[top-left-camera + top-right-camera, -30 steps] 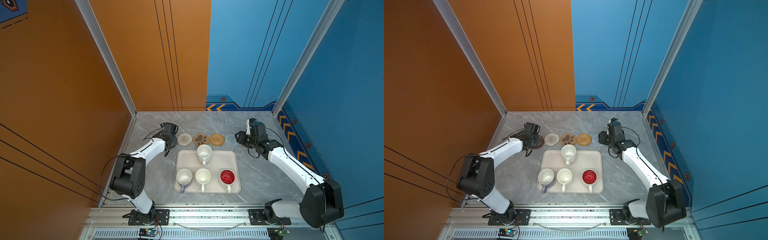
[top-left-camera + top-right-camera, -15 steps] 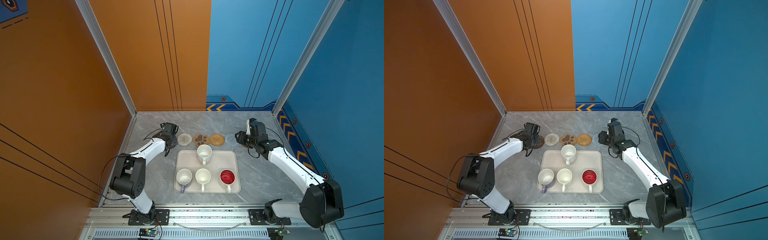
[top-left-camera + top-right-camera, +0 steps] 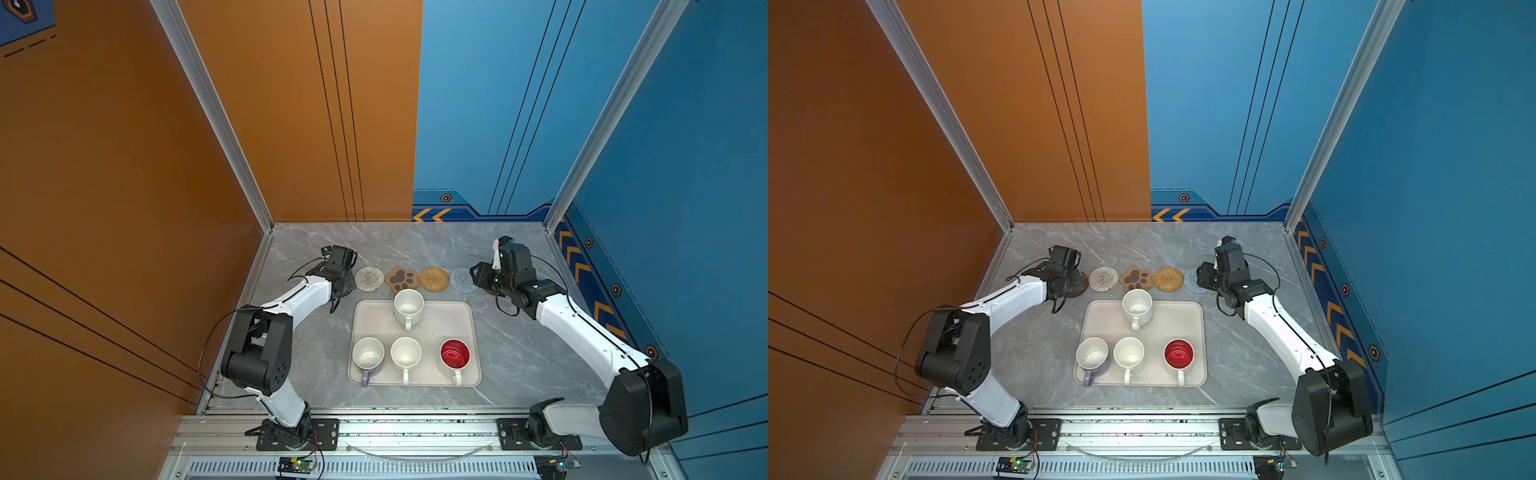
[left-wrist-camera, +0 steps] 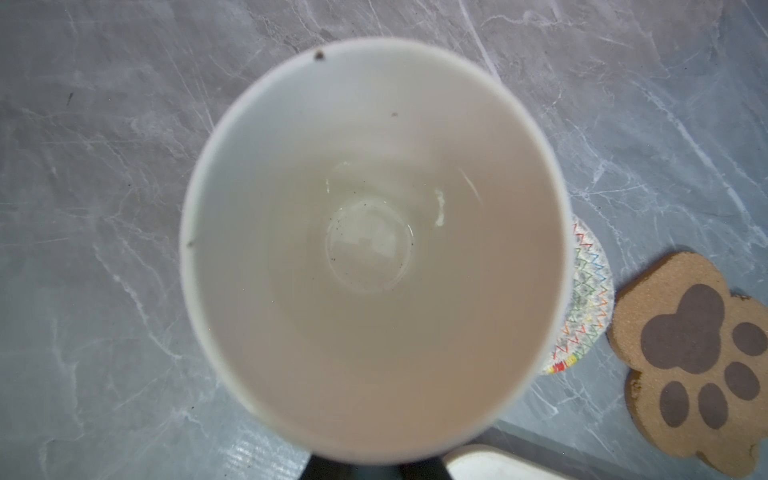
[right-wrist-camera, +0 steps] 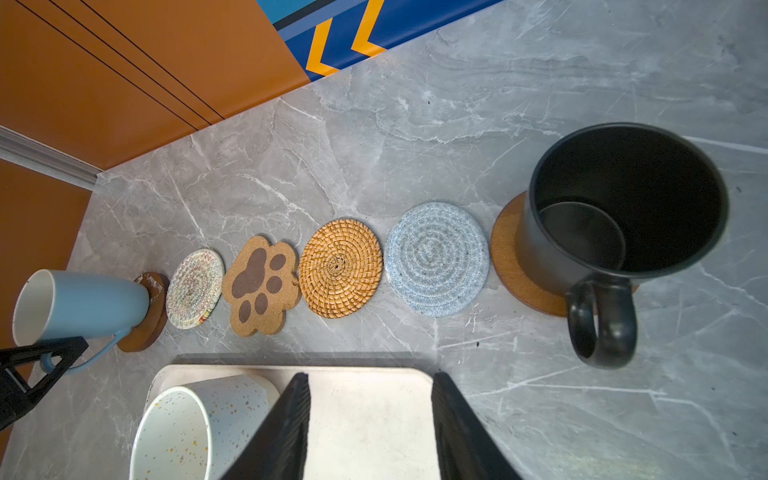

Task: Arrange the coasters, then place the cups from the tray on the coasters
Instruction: 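Lower the light blue mug onto the brown coaster and open the left gripper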

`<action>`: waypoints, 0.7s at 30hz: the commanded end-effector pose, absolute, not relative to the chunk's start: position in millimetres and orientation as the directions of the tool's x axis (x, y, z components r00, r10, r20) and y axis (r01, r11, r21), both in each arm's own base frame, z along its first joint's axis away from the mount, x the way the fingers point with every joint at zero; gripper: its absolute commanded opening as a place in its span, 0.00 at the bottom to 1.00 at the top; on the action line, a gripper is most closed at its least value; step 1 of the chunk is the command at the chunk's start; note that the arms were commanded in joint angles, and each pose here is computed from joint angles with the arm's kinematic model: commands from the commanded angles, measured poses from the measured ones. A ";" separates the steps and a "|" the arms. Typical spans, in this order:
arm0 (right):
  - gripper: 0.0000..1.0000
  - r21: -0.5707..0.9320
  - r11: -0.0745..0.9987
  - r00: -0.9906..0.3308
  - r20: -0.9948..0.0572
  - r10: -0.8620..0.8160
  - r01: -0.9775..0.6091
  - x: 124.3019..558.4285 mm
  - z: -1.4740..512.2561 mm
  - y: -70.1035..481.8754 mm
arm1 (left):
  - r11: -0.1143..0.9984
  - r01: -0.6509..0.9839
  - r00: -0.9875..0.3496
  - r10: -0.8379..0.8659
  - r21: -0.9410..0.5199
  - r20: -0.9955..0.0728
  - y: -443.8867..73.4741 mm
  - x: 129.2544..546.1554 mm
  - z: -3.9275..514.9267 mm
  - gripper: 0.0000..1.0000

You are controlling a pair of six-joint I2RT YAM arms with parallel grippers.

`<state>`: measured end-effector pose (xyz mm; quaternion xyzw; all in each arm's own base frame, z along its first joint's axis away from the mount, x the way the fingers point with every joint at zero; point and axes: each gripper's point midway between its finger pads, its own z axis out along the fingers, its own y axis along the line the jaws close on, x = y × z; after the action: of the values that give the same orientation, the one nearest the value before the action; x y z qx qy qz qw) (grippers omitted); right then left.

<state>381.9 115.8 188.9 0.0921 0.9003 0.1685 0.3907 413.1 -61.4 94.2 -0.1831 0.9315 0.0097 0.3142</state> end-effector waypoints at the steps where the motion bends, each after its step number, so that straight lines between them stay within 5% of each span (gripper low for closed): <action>1: 0.46 0.377 0.925 -0.668 -0.680 0.303 0.036 384.8 193.8 116.7 | 0.932 -0.349 -0.714 -0.334 -0.101 -0.616 -63.0 419.2 100.2 0.10; 21: 0.46 0.380 0.925 -0.666 -0.682 0.303 0.033 385.7 194.9 117.0 | 0.939 -0.333 -0.721 -0.309 -0.080 -0.620 -64.5 416.9 110.1 0.37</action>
<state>381.9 115.8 188.9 0.0920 0.9003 0.1686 0.3907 414.1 -64.0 95.9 -0.1792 0.9309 0.0110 0.3180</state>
